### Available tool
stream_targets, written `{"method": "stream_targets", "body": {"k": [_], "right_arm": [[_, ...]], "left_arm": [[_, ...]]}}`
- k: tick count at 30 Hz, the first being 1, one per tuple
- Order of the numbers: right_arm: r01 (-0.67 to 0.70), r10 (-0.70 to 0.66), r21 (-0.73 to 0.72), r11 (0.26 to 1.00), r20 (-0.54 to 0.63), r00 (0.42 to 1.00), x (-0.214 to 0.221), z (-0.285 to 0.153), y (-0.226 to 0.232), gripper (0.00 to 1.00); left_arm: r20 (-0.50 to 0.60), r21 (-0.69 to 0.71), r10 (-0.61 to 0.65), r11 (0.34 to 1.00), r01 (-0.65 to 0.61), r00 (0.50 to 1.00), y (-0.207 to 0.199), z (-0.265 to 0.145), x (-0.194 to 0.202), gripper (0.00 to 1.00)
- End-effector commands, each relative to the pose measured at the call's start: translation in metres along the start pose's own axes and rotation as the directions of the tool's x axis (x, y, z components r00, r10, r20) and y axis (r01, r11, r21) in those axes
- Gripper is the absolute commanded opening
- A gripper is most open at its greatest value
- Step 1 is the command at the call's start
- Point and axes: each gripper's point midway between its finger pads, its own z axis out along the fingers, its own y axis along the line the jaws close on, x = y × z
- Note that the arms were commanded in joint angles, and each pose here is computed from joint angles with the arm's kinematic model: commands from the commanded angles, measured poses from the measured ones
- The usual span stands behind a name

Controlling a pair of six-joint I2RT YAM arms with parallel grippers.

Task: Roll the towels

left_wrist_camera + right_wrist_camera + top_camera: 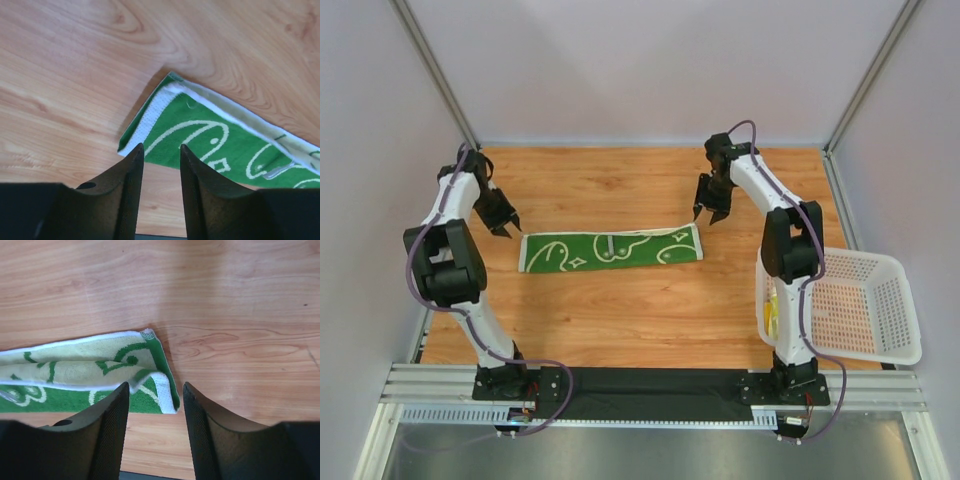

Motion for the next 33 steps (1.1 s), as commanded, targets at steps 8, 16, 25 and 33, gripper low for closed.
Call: {"method": "stream_targets", "body": {"k": [8,16,25,33], "right_arm": [[0.040,-0.028,-0.079,0.996,0.141,0.990,-0.011,-0.069,0.014,0.48],[0.108,-0.095,-0.296,0.949,0.057,0.994,0.057,-0.053,0.040,0.42],[0.082,-0.085,-0.272,0.959,0.002,0.996,0.073,-0.001,0.027,0.24],[0.043,-0.050,-0.150,0.988,-0.041,0.998,0.087,0.033,-0.002,0.22]], "left_arm": [[0.162,0.023,0.053,0.998,-0.058,0.985,-0.015,-0.062,-0.037,0.54],[0.152,0.109,0.133,0.983,-0.150,0.979,-0.014,-0.066,0.034,0.51],[0.199,0.058,0.207,0.973,-0.223,0.958,0.017,-0.064,0.078,0.48],[0.216,0.010,0.206,0.977,-0.213,0.954,0.033,-0.055,0.087,0.46]]}}
